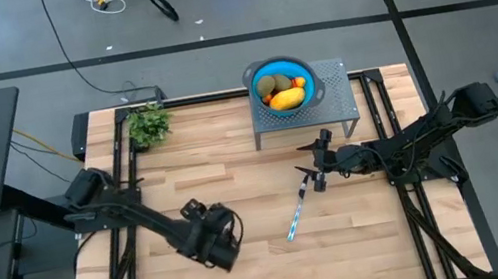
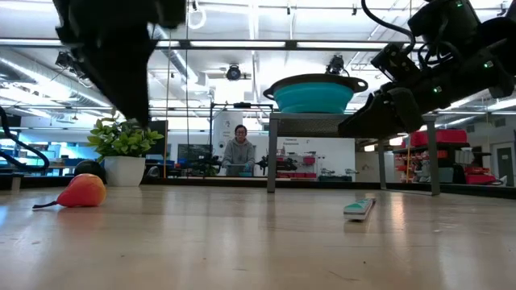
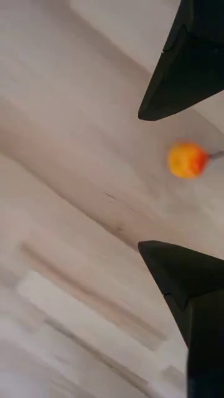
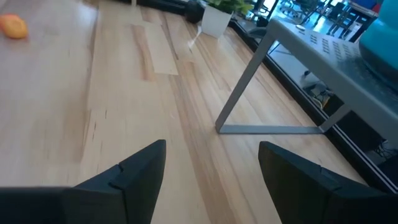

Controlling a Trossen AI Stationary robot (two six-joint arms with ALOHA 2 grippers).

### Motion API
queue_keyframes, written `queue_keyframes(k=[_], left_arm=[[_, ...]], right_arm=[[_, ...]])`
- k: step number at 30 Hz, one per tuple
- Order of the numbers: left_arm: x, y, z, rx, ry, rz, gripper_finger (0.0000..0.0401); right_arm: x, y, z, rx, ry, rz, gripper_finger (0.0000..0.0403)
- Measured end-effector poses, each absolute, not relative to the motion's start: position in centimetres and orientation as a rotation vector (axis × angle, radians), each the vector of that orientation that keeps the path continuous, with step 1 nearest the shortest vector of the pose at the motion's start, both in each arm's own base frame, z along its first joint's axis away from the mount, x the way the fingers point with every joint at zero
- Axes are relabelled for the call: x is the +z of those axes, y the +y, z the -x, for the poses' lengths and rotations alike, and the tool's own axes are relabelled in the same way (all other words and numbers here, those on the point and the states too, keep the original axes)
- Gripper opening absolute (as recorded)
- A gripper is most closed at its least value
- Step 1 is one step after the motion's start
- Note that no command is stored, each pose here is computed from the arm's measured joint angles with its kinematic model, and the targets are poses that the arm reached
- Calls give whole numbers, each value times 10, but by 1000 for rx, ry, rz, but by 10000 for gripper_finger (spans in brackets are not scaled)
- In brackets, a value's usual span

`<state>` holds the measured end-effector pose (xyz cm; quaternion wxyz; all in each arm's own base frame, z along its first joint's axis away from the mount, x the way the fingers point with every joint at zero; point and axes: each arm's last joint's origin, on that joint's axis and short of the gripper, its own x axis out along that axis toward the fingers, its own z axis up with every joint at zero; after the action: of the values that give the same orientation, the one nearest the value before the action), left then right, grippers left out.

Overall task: Pick & Place Fruit
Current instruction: Put the peach into the blue strainer bowl on the shelf

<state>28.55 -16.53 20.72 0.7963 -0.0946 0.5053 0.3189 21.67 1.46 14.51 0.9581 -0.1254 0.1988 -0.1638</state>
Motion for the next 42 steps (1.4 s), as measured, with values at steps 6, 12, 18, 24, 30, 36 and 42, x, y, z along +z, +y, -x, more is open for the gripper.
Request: queue_keyframes(k=[6,12,18,24,30,36,42], left_arm=[[228,-182,-269,724,804,215,343],[230,-185,-254,758,644,279,343],[191,-182,-245,654,683,442,343],[182,-168,-235,574,772,471,343],[202,-145,-225,507,826,523,343],[193,-125,-214,435,733,668,343],[174,-121,-214,281,620,799,343]], right_arm=[[146,15,-217,-309,390,246,268],[146,15,-217,-310,387,231,268],[146,15,-217,-310,386,231,268],[148,15,-218,-312,372,226,268],[148,15,-218,-312,366,230,268],[147,16,-218,-305,377,230,268],[146,15,-217,-311,385,230,268]])
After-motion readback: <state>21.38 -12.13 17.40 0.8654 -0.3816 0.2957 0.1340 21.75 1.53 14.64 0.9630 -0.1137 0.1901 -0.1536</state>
